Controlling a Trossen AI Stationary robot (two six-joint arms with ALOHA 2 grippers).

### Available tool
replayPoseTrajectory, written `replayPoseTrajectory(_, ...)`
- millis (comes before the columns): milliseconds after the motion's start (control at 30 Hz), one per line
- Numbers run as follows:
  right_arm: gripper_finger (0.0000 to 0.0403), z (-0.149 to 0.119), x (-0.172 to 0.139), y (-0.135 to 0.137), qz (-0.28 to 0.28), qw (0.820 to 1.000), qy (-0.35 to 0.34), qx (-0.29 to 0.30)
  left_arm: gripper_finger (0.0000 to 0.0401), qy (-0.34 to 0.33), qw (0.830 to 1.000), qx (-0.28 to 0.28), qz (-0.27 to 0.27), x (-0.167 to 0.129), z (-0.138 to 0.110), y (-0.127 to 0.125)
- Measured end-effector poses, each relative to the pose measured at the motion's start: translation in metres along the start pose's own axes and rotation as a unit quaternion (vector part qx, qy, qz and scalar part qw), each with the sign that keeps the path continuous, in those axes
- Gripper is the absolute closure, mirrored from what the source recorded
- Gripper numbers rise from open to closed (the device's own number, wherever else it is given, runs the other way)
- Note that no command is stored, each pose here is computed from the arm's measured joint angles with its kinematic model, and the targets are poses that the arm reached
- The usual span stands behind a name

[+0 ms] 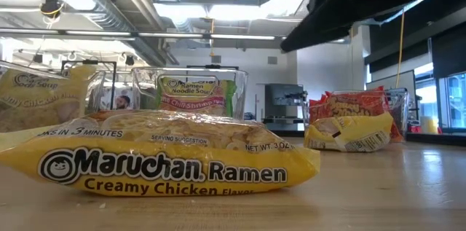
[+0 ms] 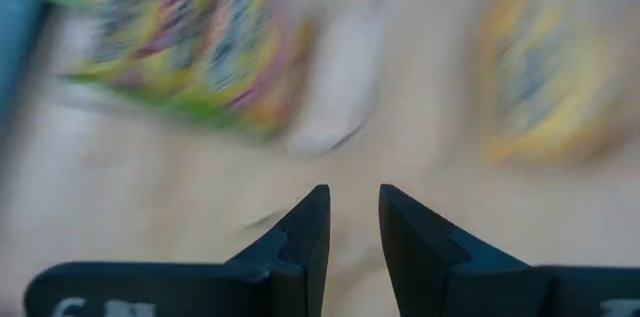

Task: Sort Maruchan noodles
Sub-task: Put the left yellow noodle pack into the bottom left transparent bin

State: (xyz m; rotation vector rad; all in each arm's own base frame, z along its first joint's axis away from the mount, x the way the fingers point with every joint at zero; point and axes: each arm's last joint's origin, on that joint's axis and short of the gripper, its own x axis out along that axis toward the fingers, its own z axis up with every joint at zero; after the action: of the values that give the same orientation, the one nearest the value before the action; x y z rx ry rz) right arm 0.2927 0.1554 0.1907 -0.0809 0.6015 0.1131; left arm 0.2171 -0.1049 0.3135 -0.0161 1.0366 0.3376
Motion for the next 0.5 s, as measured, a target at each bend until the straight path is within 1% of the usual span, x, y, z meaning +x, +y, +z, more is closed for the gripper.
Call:
replayPoseTrajectory(33, 0.0150, -0.001, 0.000, 0.000, 0.002, 1.000, 0.004, 0.002, 0.0318, -0.024, 0.998, -0.048, -0.029, -0.003, 0.006, -0.005)
replayPoseTrajectory(67, 0.0150, -0.002, 0.000, 0.000, 0.004, 1.000, 0.010, 0.002, 0.0318, -0.046, 0.994, -0.081, -0.058, -0.006, 0.012, -0.010)
replayPoseTrajectory(100, 0.0150, -0.003, 0.000, 0.000, 0.004, 1.000, 0.018, 0.001, 0.0318, -0.070, 0.989, -0.102, -0.085, -0.008, 0.017, -0.015)
replayPoseTrajectory(167, 0.0150, -0.006, 0.000, -0.001, 0.001, 0.999, 0.034, -0.005, 0.0318, -0.114, 0.977, -0.125, -0.132, -0.010, 0.024, -0.026)
replayPoseTrajectory(267, 0.0150, -0.011, -0.001, -0.002, -0.012, 0.998, 0.055, -0.013, 0.0318, -0.161, 0.961, -0.136, -0.182, -0.007, 0.027, -0.044)
replayPoseTrajectory(400, 0.0150, -0.016, -0.002, -0.004, -0.020, 0.996, 0.081, -0.020, 0.0318, -0.186, 0.948, -0.149, -0.209, 0.006, 0.025, -0.062)
replayPoseTrajectory(500, 0.0150, -0.023, -0.001, -0.004, -0.011, 0.997, 0.082, -0.003, 0.0318, -0.184, 0.951, -0.156, -0.194, 0.019, 0.024, -0.071)
